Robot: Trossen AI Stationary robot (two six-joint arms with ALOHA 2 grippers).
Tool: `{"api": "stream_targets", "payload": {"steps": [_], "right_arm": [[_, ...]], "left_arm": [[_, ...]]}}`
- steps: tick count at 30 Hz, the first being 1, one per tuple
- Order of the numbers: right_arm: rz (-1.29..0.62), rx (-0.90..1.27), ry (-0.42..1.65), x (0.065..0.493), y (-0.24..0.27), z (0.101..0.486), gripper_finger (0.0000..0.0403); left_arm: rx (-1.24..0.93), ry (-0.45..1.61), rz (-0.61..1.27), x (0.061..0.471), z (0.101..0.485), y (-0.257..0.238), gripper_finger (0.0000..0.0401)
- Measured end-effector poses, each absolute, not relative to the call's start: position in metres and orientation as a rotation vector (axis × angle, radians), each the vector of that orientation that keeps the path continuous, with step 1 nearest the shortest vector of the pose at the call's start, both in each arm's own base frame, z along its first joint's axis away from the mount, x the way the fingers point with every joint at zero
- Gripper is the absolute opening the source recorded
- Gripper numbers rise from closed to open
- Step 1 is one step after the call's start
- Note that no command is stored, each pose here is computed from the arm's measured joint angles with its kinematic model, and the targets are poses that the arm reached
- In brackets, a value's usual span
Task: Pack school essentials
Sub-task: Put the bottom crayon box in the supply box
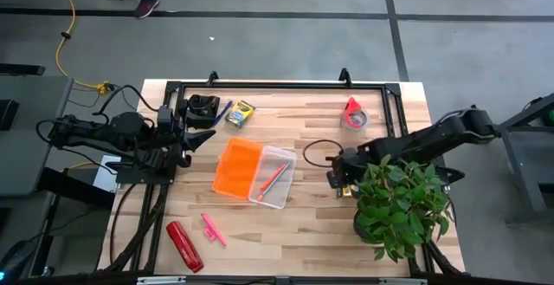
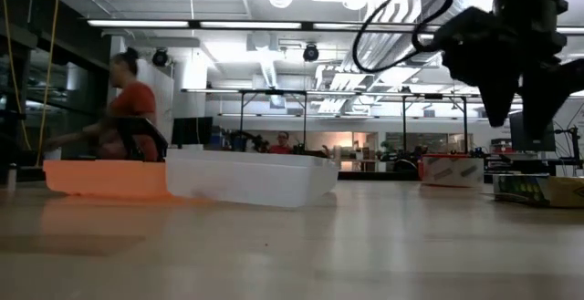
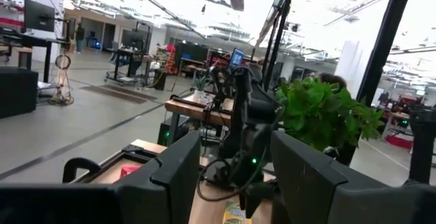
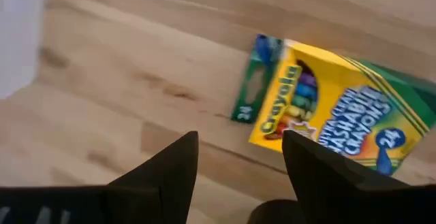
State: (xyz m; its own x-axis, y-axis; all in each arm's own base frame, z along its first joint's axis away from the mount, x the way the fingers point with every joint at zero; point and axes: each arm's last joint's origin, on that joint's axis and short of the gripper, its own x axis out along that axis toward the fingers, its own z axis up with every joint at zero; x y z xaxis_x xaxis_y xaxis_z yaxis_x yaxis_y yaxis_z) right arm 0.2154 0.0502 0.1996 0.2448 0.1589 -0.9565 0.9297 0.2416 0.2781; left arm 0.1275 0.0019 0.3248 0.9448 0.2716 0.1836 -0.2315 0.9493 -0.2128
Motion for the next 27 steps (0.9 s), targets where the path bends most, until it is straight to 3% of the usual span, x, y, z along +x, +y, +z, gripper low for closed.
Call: {"api": "stream_targets", "payload": {"steps": [18,27], "right_arm": [[-1.016,1.225,1.172,0.227,0.060,0.169,0.0206],[-1.078,1.215,1.207,0.221,0.059,0.169,0.0169]], "left_arm": [[-0.191,-0.213,0.262,0.128,0.325,0.002,0.0168],[-0.187,-0.188,0.264,0.131,0.322,0.002,0.0168]]}}
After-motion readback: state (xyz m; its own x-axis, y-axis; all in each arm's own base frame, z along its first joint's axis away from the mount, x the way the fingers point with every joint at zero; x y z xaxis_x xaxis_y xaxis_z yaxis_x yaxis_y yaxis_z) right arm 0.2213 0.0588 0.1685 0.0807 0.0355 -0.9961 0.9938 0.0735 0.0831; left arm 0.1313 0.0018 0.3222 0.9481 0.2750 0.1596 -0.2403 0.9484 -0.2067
